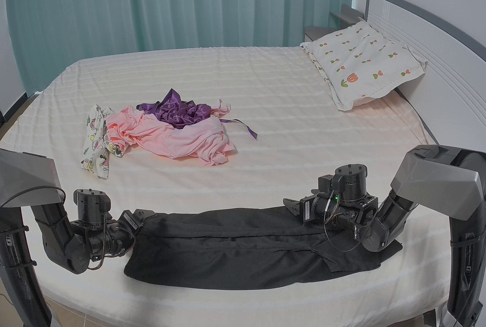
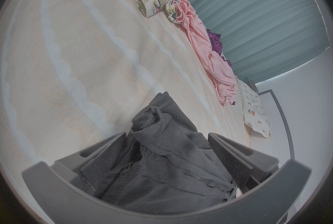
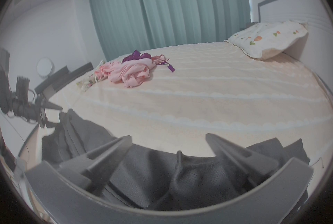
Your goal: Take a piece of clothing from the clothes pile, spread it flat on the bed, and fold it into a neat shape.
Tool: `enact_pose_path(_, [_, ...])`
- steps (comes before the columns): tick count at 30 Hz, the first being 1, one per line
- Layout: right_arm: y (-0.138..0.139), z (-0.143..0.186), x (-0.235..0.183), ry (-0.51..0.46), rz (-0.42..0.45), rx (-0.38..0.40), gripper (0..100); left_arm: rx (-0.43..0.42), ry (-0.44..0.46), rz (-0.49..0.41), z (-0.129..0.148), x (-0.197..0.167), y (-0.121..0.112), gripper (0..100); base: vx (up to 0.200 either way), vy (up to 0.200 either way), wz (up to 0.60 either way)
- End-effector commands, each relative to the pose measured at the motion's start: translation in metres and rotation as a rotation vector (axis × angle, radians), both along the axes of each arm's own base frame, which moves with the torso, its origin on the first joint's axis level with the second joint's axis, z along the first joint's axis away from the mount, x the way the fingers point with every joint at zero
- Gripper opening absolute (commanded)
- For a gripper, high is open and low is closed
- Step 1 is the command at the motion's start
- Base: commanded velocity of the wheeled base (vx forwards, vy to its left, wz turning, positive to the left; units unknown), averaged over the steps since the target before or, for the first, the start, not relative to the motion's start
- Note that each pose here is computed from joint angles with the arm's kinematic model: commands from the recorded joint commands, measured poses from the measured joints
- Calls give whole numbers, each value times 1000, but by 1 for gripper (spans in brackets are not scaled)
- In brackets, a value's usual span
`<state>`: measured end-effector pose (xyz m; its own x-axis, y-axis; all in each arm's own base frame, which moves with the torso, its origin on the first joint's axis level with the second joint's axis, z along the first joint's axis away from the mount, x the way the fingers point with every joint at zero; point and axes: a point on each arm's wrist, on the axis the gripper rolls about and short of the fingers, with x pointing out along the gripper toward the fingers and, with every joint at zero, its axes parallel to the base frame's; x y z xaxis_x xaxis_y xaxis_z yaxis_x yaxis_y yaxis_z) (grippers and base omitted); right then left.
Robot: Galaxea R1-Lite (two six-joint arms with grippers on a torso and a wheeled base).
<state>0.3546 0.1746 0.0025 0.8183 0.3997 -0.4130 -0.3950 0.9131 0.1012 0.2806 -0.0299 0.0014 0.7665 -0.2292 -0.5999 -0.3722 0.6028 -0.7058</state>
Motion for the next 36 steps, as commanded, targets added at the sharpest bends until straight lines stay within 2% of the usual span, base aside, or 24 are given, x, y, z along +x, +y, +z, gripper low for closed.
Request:
enact_pose_path(1, [-8, 28, 0, -18, -53, 93, 100, 1, 5, 2, -1, 0, 1, 100, 0, 0, 0])
enact_pose_path(8, [-63, 50, 3, 27, -186, 166, 100, 0, 8, 1, -2, -1, 1, 100, 0, 0, 0])
enact_pose_path(10, [-73, 50, 3, 38, -200, 172, 100, 0, 8, 1, -2, -1, 1, 100, 0, 0, 0])
enact_pose_path(11, [-88, 48, 4, 58, -222, 178, 100, 0, 10, 1, -2, -1, 1, 100, 0, 0, 0])
enact_pose_path(14, [-111, 40, 2, 100, -246, 185, 100, 0, 13, 0, -3, -2, 0, 100, 0, 0, 0])
enact_pose_path(23, [-148, 26, -4, 194, -164, 260, 100, -1, 16, 1, -3, -3, 0, 100, 0, 0, 0])
enact_pose_path(27, [-151, 19, -8, 230, -119, 282, 100, 0, 16, -1, -3, -3, 0, 100, 0, 0, 0])
enact_pose_path(36, [-150, 6, -7, 269, -90, 293, 100, 1, 24, 0, -5, -3, 0, 100, 0, 0, 0])
